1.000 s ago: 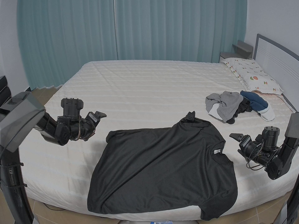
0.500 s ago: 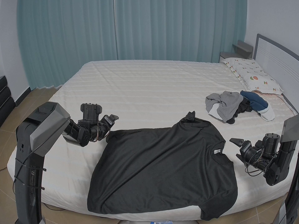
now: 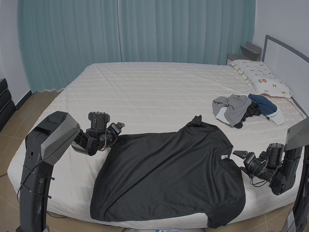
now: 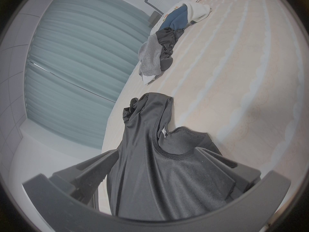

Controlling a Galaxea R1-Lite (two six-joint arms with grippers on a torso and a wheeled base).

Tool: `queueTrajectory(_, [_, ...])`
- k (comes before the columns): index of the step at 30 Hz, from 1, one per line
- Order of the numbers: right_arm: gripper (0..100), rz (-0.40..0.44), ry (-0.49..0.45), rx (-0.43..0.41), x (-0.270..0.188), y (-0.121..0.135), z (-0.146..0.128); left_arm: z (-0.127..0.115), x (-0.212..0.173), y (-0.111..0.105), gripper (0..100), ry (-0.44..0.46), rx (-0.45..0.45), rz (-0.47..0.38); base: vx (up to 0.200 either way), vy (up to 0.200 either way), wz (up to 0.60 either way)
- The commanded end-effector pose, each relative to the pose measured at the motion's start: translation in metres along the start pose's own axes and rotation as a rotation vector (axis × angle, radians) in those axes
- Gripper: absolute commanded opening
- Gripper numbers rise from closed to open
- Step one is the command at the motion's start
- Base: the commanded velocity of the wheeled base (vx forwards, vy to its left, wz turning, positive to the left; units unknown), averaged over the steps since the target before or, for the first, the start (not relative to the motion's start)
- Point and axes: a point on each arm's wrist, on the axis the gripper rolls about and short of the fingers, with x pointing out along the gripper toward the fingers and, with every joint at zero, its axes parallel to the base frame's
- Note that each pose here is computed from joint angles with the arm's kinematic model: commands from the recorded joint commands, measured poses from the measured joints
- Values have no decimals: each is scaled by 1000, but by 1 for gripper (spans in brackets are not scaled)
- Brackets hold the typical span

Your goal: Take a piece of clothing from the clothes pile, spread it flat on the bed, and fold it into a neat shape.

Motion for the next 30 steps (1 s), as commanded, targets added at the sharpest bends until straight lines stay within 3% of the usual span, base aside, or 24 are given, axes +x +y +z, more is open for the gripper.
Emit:
queueTrajectory(1, [100,0,4,-1,1,-1,-2,-4,3,3,100,7,8,7,0,0,0])
queueTrajectory(11, [100,1,15,-4,3,-1,-5,-13,15,7,100,-34,78,49,0,0,0])
queueTrajectory(12, [100,2,14,-4,3,0,-5,-13,15,7,0,-34,78,49,0,0,0])
queueTrajectory(17, [100,2,14,-4,3,0,-5,-13,15,7,0,-45,77,55,0,0,0])
queueTrajectory(23, [100,5,11,-5,4,0,-4,-1,24,5,0,-155,71,88,0,0,0])
queueTrajectory(30, [100,5,5,-4,4,0,-2,36,25,11,0,-253,38,88,0,0,0])
